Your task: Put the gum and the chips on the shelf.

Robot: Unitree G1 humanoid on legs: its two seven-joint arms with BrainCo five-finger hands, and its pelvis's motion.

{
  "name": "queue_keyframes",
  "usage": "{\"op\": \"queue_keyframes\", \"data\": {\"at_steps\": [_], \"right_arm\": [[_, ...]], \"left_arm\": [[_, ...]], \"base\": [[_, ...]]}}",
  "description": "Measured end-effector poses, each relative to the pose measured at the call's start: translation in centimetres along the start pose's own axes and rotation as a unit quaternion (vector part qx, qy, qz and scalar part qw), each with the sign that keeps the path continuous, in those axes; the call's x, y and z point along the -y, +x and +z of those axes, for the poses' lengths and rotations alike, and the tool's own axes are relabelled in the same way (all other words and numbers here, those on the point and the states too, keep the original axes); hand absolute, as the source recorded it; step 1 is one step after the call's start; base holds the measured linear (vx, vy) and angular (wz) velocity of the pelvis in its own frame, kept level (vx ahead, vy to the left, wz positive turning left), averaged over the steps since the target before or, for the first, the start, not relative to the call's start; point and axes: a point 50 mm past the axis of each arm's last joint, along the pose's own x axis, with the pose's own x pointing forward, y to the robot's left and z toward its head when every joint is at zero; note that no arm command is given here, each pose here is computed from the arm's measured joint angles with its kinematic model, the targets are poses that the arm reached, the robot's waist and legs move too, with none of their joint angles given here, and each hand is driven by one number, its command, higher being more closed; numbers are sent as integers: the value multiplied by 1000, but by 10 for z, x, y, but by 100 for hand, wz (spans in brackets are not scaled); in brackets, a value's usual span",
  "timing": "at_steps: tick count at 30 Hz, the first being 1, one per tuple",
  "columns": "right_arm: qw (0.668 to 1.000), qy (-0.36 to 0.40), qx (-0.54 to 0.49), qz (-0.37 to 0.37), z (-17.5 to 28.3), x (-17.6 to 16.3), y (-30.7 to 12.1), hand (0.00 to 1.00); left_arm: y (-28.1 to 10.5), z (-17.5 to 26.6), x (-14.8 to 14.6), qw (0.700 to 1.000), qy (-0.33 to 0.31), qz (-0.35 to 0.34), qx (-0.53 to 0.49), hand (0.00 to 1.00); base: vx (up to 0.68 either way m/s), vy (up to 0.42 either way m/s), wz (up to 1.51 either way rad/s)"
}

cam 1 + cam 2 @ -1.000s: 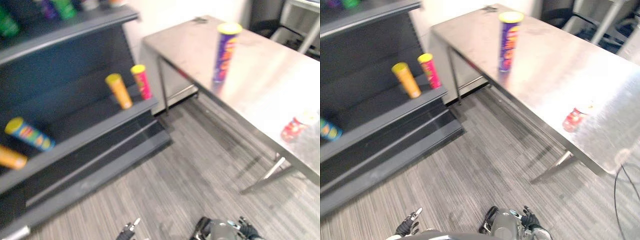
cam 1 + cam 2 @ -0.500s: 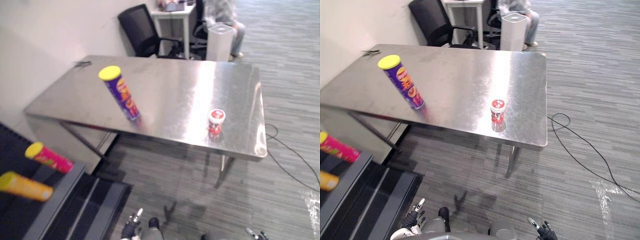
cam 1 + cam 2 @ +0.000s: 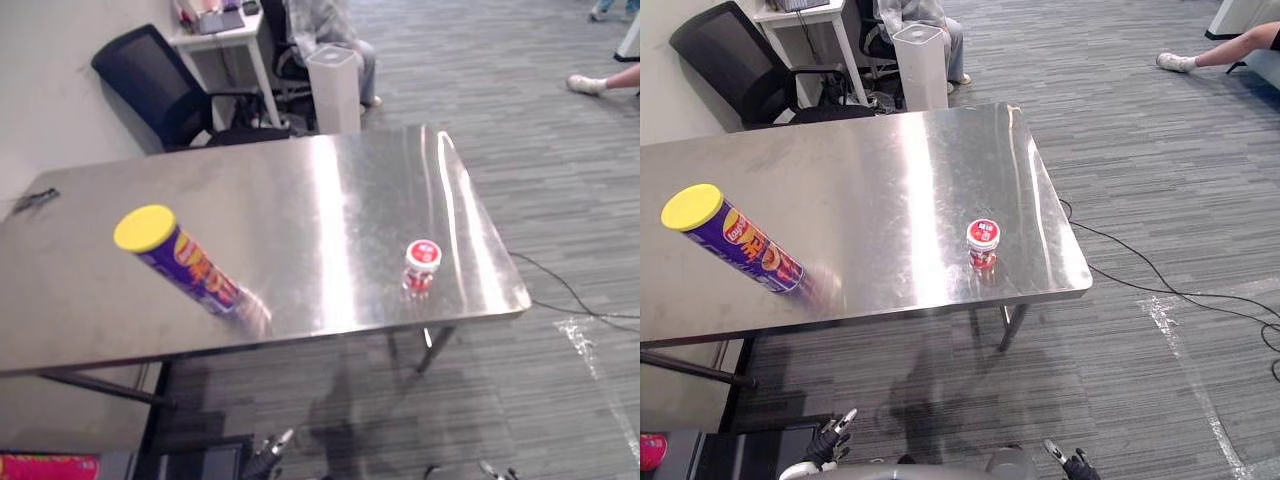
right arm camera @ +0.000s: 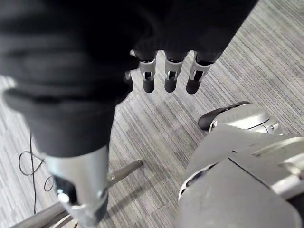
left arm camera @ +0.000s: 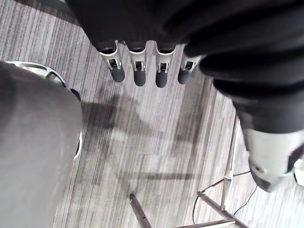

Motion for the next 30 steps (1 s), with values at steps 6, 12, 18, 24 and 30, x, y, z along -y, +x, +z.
{"op": "queue_keyframes", "data": {"at_steps": [6, 12, 18, 24, 30], "right_arm": [[996, 64, 6, -56, 1, 24, -3, 0], [990, 112, 19, -87, 4, 37, -5, 0], [987, 97, 88, -98, 43, 51, -3, 0], [934, -47, 345, -84, 175, 50, -34, 0], [827, -164, 537, -27, 243, -2, -92, 0]], "left_arm": [[0, -3, 4, 1000, 7, -13, -7, 0], [-2, -3, -3, 1000, 9, -6, -9, 0], [-8, -14, -14, 999, 23, 5, -25, 0], [-16, -25, -22, 999, 19, 13, -33, 0], [-18, -23, -23, 1000, 9, 14, -18, 0]], "base": [[-39, 0, 19], [-86, 18, 4], [-31, -1, 0], [25, 13, -2], [20, -2, -3]]}}
